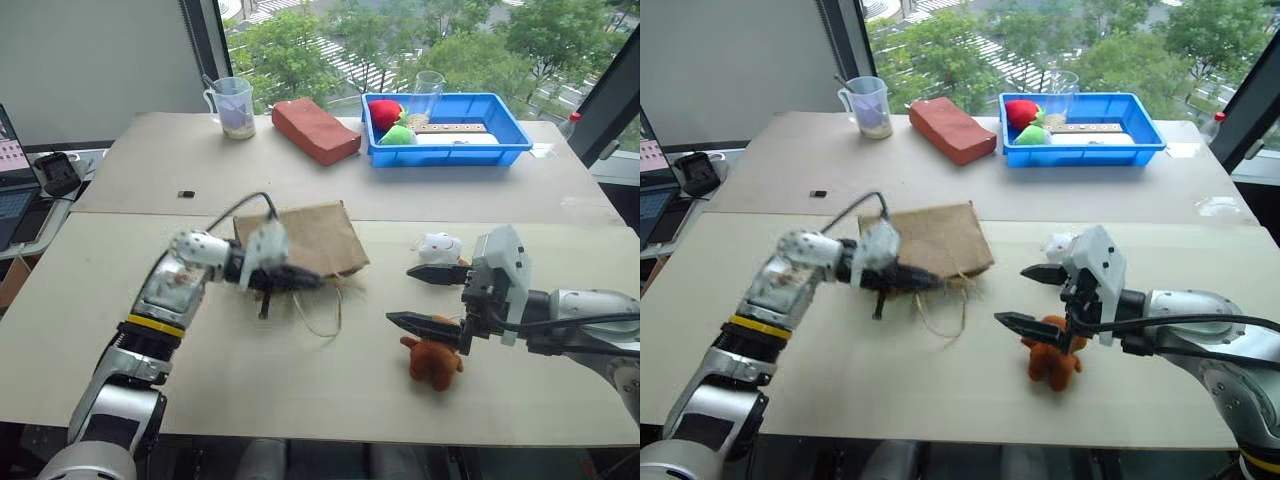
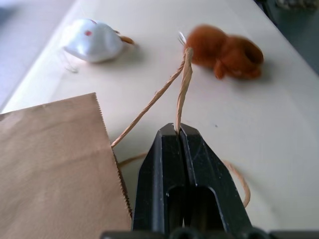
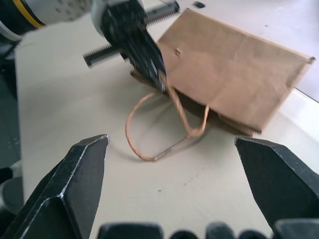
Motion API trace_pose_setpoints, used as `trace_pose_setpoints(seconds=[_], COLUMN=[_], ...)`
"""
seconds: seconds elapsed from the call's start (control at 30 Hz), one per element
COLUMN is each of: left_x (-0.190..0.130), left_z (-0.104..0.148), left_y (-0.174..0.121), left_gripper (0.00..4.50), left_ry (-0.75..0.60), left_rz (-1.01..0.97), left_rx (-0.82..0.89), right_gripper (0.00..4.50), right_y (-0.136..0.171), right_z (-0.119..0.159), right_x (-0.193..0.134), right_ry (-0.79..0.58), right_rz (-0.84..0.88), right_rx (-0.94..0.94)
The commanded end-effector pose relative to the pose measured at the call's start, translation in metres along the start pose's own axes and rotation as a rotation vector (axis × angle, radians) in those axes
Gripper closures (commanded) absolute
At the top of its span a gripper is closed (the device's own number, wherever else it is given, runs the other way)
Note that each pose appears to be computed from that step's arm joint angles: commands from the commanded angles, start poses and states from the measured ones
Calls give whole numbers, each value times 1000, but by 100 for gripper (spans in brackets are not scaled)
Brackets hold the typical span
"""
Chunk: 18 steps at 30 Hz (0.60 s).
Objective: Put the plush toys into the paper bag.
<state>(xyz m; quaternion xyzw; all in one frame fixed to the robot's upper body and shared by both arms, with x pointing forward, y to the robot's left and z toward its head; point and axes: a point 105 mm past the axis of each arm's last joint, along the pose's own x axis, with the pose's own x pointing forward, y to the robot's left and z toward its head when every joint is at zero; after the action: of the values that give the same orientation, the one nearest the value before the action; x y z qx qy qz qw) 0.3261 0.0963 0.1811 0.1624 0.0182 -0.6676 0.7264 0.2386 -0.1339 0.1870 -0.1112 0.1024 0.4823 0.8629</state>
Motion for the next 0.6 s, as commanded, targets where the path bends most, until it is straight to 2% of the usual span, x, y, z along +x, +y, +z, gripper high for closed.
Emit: trace_pose_setpoints(seconds=[0.03, 0.13, 0.43, 0.47, 0.6], left_x=[-10, -15, -18, -18, -19], left_z=[20, 28, 43, 45, 49], left_y=[2, 8, 16, 17, 18], left_gripper=[450, 450, 450, 450, 450], left_ry=[-72, -105, -146, -151, -166], left_rz=[10, 46, 85, 88, 89], left_rx=[-58, -84, -74, -72, -69], right_gripper=[26, 114, 424, 447, 447], right_y=[2, -1, -7, -7, -9], right_z=[8, 7, 3, 3, 1], right_x=[5, 25, 87, 94, 126], right_ry=[-60, -103, -208, -217, -252], right_rz=[-17, -40, -67, -68, -79], right_rx=[-40, -36, 21, 26, 50])
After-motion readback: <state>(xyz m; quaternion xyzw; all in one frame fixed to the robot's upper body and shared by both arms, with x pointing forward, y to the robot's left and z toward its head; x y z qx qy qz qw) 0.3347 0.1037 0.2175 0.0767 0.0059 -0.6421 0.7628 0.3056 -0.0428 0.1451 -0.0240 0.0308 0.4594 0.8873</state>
